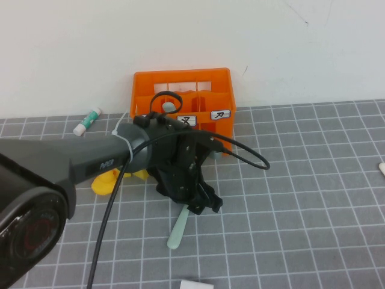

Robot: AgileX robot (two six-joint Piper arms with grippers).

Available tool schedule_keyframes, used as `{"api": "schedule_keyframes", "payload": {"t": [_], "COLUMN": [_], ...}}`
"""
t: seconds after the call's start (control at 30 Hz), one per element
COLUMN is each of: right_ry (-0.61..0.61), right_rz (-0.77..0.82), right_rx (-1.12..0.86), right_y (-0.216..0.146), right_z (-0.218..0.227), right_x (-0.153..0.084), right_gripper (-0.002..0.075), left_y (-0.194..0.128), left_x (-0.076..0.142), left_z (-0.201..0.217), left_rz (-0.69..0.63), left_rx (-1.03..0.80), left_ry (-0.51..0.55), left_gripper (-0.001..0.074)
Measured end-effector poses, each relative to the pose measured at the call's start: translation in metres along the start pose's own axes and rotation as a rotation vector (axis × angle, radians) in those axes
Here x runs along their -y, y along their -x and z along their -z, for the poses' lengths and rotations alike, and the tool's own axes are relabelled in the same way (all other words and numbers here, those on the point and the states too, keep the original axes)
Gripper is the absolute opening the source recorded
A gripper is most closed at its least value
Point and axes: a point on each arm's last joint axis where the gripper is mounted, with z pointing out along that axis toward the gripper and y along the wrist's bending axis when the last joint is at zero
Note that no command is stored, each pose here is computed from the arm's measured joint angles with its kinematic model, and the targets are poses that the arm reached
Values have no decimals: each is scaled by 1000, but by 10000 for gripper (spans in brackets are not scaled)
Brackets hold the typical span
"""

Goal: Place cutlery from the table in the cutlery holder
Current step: Pick up the spoon

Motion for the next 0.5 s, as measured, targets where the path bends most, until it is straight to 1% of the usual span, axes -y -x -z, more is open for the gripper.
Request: {"api": "schedule_keyframes", "payload": {"t": [0.07,0.13,0.2,0.23,0.37,0.43,0.5], "right_ry": [0,0,0,0,0,0,0], "right_rz": [0,0,0,0,0,0,0], "right_rx": [0,0,0,0,0,0,0], "right_y": [0,0,0,0,0,0,0], "right_z": [0,0,0,0,0,0,0], "right_x": [0,0,0,0,0,0,0], "right_gripper": [-3,-3,-3,-3,-3,-3,-3], "left_y": [-1,-2,-3,-3,-5,-2,3], "left_x": [0,0,0,0,-3,-4,-4], "left_z": [0,0,0,0,13,30,59], "left_rz": [0,0,0,-2,-32,-41,-41], "left_rx": [-6,-22,-35,-38,-46,-9,68], "left_ry": [0,1,1,1,31,41,42], "left_gripper": [355,256,123,99,100,100,100]}}
